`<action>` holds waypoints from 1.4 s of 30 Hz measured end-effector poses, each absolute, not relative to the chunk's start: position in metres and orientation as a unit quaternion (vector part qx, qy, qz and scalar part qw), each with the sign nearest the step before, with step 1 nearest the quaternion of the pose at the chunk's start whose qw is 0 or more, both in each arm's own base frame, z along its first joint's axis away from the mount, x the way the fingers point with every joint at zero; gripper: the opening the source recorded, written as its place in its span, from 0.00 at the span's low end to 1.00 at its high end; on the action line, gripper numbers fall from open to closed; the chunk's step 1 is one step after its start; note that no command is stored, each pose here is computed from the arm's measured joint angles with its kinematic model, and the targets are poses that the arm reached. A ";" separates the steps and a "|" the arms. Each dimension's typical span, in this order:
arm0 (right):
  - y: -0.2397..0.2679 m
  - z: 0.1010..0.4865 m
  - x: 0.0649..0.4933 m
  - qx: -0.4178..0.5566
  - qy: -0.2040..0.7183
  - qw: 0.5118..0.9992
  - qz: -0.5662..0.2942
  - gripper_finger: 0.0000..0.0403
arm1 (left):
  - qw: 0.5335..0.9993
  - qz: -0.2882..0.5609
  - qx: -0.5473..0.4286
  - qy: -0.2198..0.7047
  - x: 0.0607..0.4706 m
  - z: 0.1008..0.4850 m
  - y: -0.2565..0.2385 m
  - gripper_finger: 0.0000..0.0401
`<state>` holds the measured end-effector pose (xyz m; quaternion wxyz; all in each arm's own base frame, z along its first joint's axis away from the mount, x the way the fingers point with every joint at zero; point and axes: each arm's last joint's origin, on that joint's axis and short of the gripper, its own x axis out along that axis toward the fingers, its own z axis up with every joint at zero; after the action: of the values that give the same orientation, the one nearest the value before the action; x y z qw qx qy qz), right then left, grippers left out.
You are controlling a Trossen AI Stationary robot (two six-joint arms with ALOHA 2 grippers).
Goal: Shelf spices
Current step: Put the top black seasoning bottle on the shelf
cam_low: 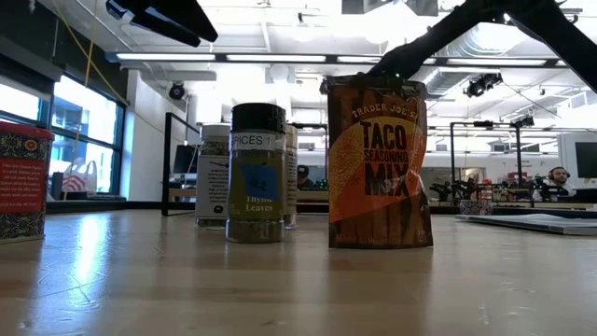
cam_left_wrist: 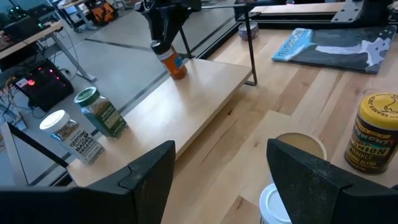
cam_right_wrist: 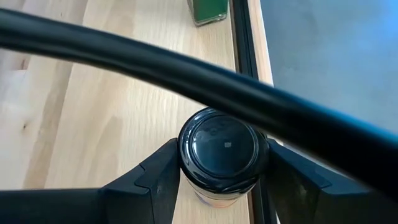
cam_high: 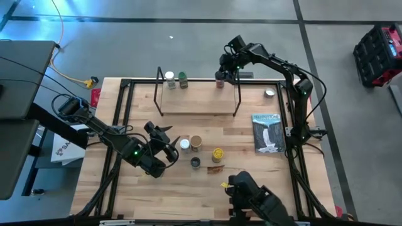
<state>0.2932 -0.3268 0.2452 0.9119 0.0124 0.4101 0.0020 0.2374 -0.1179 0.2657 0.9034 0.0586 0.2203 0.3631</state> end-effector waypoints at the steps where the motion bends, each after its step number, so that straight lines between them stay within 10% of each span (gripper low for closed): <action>1: -0.328 0.245 0.292 0.015 0.412 0.911 -0.002 0.48 | 0.903 0.363 0.059 0.220 0.237 0.266 -0.118 0.62; 42: -0.327 0.243 0.284 0.010 0.460 0.887 -0.019 0.56 | 0.905 0.361 0.054 0.220 0.238 0.266 -0.118 0.62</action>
<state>0.2837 -0.3268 0.2430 0.8874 0.0101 0.4604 -0.0189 0.2378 -0.1184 0.2657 0.9045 0.0543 0.2204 0.3610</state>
